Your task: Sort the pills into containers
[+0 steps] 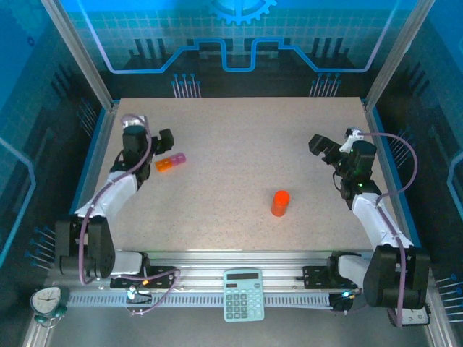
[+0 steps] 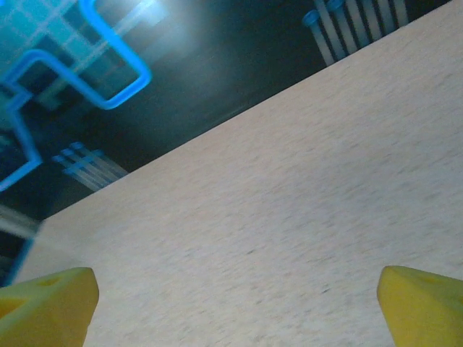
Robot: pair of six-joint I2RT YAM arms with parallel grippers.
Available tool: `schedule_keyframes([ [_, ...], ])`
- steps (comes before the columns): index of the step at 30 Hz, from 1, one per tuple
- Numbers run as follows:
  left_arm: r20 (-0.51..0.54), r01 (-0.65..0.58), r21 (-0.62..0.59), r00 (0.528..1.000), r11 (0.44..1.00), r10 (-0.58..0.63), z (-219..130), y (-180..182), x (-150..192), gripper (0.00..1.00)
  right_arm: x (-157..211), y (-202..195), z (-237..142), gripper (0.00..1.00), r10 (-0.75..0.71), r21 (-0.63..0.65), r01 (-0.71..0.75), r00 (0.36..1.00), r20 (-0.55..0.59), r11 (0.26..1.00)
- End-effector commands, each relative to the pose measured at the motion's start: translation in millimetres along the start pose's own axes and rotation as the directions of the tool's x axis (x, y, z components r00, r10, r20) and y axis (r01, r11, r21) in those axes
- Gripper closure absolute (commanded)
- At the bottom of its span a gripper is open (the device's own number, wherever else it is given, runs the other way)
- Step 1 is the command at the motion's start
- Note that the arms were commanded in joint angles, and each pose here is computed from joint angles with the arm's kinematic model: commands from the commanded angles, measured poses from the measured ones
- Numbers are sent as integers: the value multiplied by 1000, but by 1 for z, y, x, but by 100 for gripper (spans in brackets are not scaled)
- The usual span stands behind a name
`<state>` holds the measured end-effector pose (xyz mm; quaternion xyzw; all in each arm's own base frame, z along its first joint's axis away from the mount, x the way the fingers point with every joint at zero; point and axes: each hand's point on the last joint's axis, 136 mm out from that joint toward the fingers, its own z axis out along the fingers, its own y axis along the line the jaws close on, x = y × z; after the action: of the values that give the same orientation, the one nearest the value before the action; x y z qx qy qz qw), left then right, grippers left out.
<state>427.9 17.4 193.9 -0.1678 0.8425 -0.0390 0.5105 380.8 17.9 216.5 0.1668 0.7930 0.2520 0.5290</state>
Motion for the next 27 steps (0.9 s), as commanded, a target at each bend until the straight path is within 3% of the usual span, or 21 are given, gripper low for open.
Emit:
schedule_keyframes([
  [1, -267, 91, -134, 956, 987, -124, 6, 18, 52, 1, 19, 38, -7, 0, 87, -160, -105, 989, -116, 982],
  [6, -373, 222, -200, 883, 954, -284, 17, 16, 74, 1, 50, 68, -12, 0, -58, -136, 30, 978, -203, 990],
  [12, -376, 341, -291, 818, 894, -435, 27, 27, 94, 1, 80, 95, -16, 0, -179, -172, 132, 939, -293, 976],
  [19, -414, 335, -326, 790, 884, -452, 49, 30, 108, 1, 81, 88, -23, 0, -190, -116, 160, 927, -324, 980],
  [27, -430, 304, -334, 793, 892, -432, 66, 36, 119, 1, 88, 78, -29, 0, -203, -77, 188, 911, -359, 979],
])
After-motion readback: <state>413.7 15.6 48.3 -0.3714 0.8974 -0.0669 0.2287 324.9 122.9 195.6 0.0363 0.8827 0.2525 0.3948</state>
